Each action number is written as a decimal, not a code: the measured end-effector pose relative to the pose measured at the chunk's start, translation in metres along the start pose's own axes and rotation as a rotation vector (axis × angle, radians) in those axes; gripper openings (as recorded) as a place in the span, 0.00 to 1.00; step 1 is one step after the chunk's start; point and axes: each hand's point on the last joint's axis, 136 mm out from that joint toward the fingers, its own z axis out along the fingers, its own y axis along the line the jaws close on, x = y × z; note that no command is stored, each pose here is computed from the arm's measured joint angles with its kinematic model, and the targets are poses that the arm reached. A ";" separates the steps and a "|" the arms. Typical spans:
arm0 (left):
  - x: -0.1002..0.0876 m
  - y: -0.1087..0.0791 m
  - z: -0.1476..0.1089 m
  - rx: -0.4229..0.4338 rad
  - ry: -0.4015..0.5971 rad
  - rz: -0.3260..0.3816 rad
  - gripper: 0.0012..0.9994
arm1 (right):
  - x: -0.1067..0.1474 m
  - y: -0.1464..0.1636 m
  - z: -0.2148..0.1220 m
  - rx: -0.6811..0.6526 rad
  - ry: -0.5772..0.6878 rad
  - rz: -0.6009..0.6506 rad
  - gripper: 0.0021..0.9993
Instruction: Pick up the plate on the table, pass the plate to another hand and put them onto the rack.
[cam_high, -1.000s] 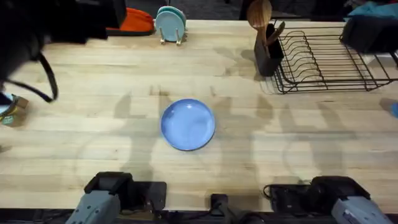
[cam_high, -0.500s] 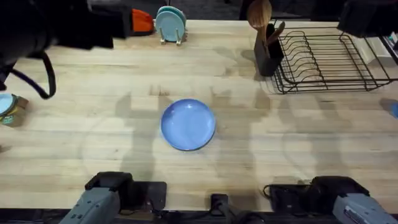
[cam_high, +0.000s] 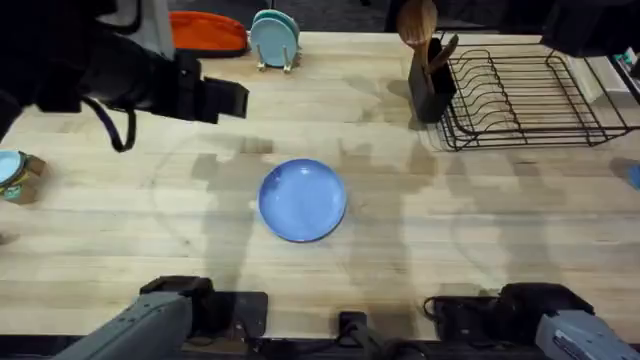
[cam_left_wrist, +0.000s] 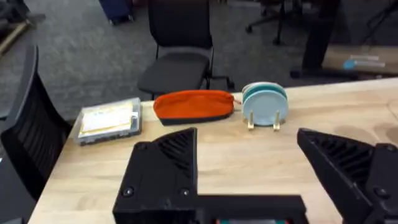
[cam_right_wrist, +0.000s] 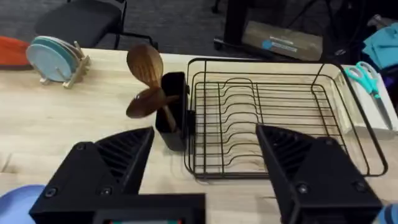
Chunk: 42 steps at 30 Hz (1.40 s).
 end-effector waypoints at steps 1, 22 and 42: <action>0.003 -0.004 0.004 0.024 0.022 0.000 0.99 | 0.000 0.000 0.001 0.000 0.003 0.000 0.99; 0.037 -0.060 0.096 0.248 0.358 0.047 1.00 | 0.001 0.000 0.002 0.000 0.005 0.000 0.99; 0.073 -0.114 0.162 0.306 0.548 0.182 1.00 | 0.004 0.000 0.002 -0.001 0.017 0.000 0.99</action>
